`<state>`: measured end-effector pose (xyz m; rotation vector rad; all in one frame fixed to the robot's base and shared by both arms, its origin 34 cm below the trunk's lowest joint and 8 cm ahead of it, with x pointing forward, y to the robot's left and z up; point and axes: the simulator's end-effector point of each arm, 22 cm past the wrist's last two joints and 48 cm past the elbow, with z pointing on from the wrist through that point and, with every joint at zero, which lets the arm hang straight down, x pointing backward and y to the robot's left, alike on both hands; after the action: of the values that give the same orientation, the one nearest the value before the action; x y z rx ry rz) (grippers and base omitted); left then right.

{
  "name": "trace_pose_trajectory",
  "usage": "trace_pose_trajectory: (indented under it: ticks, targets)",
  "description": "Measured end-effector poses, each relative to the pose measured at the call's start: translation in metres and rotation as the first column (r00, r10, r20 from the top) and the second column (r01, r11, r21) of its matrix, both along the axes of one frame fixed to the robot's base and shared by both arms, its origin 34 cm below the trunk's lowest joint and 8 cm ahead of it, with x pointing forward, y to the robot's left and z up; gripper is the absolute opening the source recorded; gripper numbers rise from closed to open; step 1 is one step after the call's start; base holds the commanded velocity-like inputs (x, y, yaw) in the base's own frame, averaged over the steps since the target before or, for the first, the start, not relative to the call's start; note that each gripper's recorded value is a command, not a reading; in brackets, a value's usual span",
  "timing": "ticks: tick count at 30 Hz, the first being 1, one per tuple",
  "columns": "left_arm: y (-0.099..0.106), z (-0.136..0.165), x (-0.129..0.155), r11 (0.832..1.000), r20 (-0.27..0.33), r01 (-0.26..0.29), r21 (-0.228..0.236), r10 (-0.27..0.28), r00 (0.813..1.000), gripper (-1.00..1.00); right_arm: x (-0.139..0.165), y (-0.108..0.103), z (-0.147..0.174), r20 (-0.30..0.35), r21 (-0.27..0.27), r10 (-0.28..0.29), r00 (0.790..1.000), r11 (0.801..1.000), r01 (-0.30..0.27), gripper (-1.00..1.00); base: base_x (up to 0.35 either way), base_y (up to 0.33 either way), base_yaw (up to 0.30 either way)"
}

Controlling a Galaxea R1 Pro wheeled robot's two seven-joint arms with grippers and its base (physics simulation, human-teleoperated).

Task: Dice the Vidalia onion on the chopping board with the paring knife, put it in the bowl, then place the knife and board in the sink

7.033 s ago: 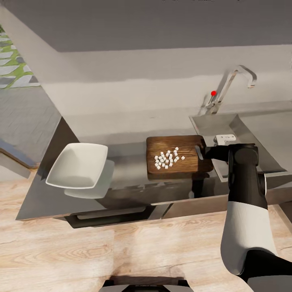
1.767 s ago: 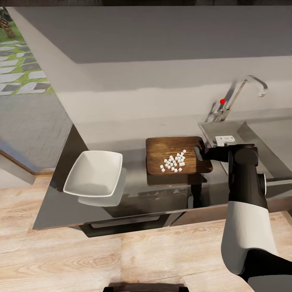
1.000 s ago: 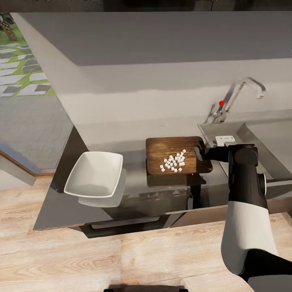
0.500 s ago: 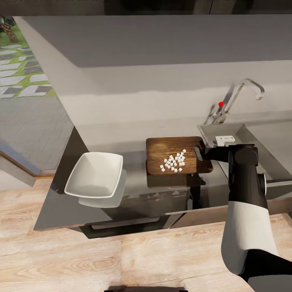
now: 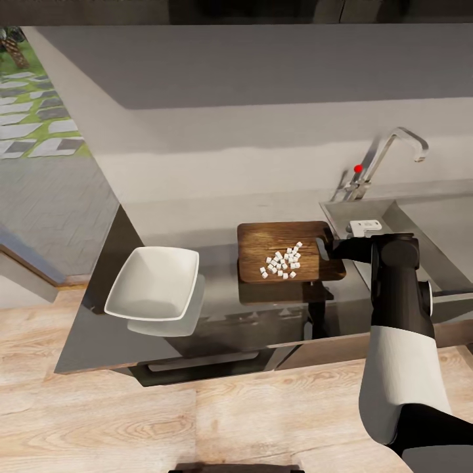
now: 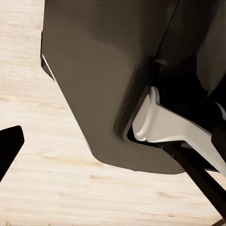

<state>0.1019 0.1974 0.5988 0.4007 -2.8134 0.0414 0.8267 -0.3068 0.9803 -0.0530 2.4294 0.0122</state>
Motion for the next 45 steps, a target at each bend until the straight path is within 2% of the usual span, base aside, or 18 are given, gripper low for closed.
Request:
trace_pose_trajectory:
  ticks: [45]
  targets:
    - [0.000,0.000,0.014,1.000,0.037,0.000,0.000,0.000,0.999,1.00,0.000,-0.001,0.027,0.038,-0.001,-0.001,0.999,1.000,0.001,-1.00,0.000,0.000,0.000]
